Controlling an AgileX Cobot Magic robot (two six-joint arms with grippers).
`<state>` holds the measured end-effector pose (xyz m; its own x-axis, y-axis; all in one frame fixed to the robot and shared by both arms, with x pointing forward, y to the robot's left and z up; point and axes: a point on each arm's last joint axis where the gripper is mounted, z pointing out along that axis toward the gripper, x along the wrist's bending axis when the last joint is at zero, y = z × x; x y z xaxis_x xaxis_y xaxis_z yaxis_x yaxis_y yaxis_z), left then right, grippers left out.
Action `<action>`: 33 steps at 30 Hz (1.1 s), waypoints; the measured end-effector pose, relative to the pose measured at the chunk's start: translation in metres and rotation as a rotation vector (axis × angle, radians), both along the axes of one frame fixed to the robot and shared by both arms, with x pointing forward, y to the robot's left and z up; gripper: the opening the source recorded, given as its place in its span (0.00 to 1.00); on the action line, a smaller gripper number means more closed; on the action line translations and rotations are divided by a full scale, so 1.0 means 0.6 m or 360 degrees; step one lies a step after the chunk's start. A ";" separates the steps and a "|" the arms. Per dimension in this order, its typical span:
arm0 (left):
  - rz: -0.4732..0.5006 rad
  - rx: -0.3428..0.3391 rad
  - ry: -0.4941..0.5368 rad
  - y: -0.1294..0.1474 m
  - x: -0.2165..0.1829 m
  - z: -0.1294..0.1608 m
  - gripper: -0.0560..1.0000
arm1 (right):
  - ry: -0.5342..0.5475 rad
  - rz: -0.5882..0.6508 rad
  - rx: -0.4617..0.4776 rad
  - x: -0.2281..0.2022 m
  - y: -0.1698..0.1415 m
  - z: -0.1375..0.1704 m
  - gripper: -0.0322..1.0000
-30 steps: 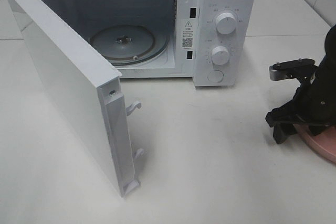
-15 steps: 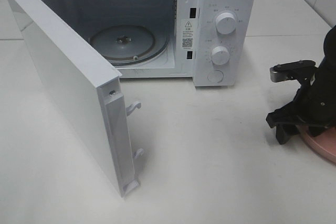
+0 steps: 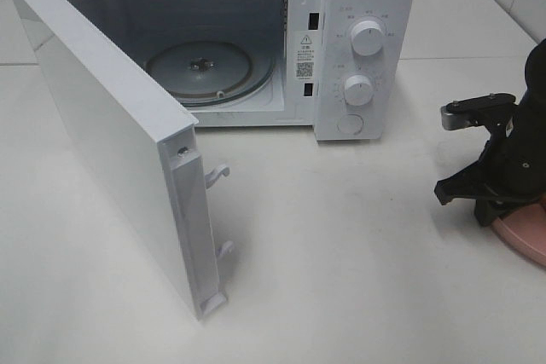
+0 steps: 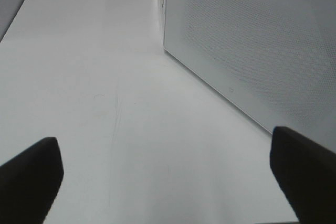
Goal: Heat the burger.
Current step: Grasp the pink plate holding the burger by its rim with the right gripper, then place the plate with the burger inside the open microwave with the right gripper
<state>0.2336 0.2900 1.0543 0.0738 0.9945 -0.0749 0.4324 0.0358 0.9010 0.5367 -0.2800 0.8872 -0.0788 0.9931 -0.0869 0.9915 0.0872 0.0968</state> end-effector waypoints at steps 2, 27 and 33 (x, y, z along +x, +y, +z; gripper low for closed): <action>0.0000 0.0000 0.0000 0.000 0.000 0.000 0.99 | 0.0002 -0.0007 -0.0016 0.000 0.000 0.000 0.11; 0.0000 0.0000 0.0000 0.000 0.000 0.000 0.99 | 0.0018 0.0026 -0.0446 -0.023 0.038 0.023 0.05; 0.0000 0.0000 0.0000 0.000 0.000 0.000 0.99 | -0.0004 0.0082 -0.0527 -0.038 0.046 0.040 0.05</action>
<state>0.2336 0.2900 1.0543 0.0738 0.9945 -0.0749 0.4324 0.0358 0.9010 0.5142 -0.2525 0.9109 -0.1277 0.9057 -0.4043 0.9847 0.1645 0.0574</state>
